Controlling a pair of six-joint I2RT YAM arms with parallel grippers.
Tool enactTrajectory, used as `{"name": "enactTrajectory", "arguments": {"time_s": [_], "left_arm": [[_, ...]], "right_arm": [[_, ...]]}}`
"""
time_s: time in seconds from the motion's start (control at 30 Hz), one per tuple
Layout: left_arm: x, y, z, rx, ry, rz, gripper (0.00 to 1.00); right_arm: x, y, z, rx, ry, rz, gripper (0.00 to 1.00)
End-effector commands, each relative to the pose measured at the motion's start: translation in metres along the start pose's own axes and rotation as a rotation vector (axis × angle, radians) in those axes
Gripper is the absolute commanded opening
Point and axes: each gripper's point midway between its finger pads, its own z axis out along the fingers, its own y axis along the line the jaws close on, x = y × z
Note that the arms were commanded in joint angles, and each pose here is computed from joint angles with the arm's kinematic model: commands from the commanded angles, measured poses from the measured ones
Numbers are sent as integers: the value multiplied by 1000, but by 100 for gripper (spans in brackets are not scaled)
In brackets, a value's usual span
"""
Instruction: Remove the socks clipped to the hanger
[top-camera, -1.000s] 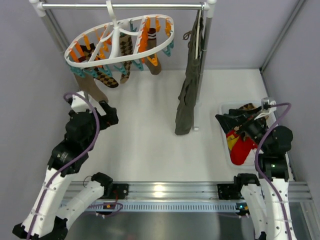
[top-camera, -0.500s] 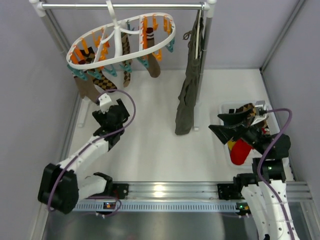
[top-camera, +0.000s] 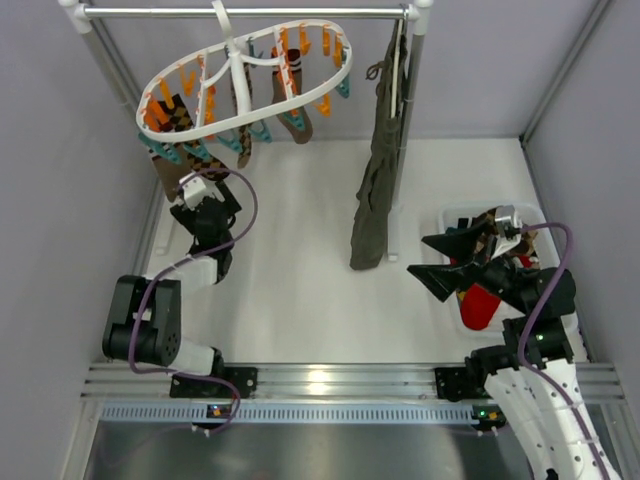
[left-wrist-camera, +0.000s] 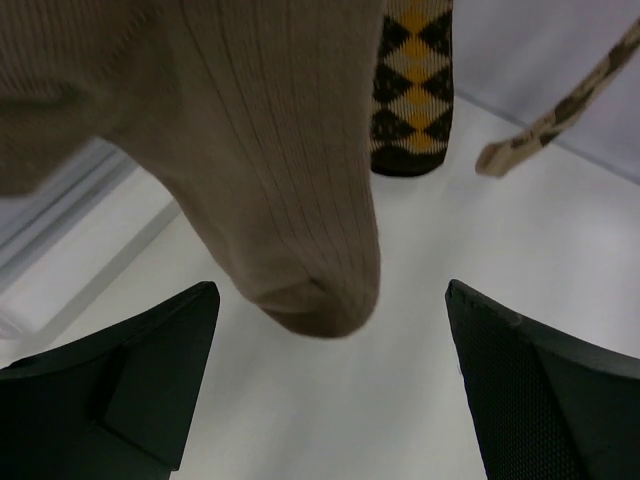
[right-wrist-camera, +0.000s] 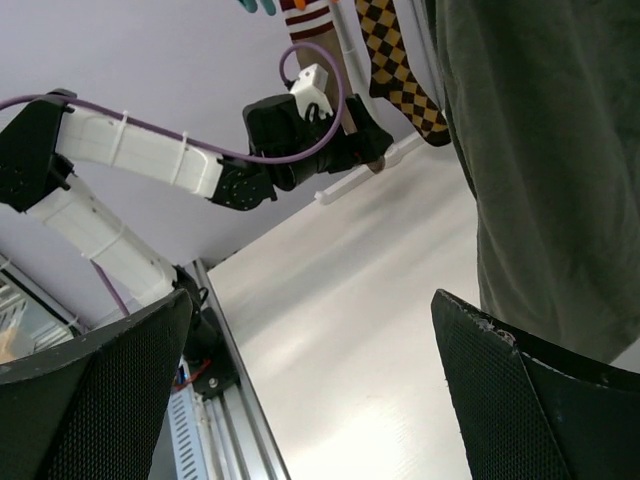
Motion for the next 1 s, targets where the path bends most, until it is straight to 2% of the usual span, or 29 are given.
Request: {"name": "enactTrajectory", "arguments": {"time_s": [0.0,0.17,0.27,0.47,0.63,0.87,0.9,0.93,0.97], "left_arm": [[-34,-2,9,51,-136,-37,98],[-33,15,9,93,-150,-14,98],[-42,22,18,158,-163,28,98],[-44,28,47,161,-157,119,98],[-47,16,69,185,-158,116,98],[-55,23,88,104,-180,96,97],[-56,23,90,102,-183,96,94],[-58,22,90,104,-186,95,80],[-58,22,90,107,-187,95,62]], "right_arm": [[-5,6,4,-34,-5,-74,99],[-3,0,6,-5,16,-110,99],[0,1,7,-15,22,-117,99],[7,7,7,-44,39,-123,99],[9,12,9,-72,51,-122,99],[10,11,11,-72,54,-122,99],[10,11,11,-74,53,-123,99],[9,11,11,-74,53,-123,99],[10,11,11,-73,54,-121,100]]}}
